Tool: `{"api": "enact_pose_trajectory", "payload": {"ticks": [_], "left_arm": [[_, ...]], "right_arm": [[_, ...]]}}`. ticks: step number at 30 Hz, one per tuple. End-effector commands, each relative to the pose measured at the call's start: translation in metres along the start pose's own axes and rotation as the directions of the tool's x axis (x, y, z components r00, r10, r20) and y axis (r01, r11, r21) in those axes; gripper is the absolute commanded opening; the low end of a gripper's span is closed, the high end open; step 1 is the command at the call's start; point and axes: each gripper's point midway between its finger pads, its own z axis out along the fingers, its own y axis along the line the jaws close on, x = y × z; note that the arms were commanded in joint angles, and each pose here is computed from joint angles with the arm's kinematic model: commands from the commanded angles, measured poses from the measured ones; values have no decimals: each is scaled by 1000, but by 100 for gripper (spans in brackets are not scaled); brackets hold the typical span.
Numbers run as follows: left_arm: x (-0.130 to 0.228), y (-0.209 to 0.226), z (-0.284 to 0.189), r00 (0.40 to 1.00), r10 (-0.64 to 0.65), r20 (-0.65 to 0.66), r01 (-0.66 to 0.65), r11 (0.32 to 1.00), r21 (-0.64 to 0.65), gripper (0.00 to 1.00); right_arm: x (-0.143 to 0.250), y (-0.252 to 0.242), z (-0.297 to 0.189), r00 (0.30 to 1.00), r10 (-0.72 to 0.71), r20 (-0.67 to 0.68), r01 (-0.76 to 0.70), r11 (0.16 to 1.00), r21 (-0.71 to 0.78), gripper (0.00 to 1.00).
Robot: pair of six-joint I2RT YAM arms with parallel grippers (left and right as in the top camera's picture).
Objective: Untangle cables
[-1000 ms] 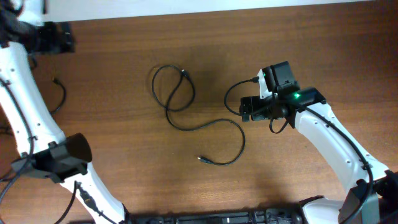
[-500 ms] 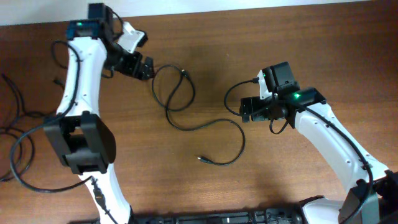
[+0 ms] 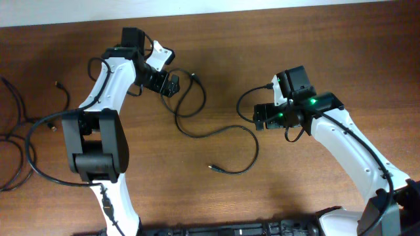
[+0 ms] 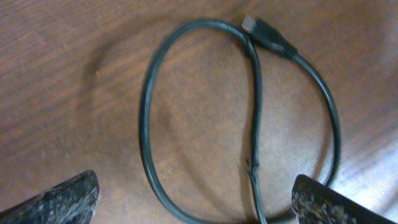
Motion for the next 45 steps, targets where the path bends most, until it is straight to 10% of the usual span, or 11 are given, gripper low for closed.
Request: {"api": "enact_pose_trajectory", "payload": {"ticks": [1,24,29,30,34,41,45], "left_arm": [[5,-1,8,1000,-4,7,4,1000,5,99],[31,-18,29,999,-33,-31,35,996,86,91],[31,-18,29,999,-33,-30,35,996,87,30],[30,-20,29,999,-33,-25,36,994,99,0],[26,-28,21,999,-45,-9,46,990,132,0],[-20,-60,-125,967,51,251,-58,998,21,0],[-54,-77,-267,798,241,552,-109,959,-260,0]], "right_arm": [[1,0,-2,1000,10,5,-10,1000,-3,96],[3,-1,35,995,70,-64,-71,997,-11,97],[2,11,35,995,67,-68,-73,994,-80,97],[2,13,35,995,67,-70,-73,993,-91,96],[3,15,34,995,67,-75,-74,992,-105,97],[2,16,34,995,67,-74,-74,992,-105,96],[2,18,34,995,66,-75,-75,990,-120,96]]}}
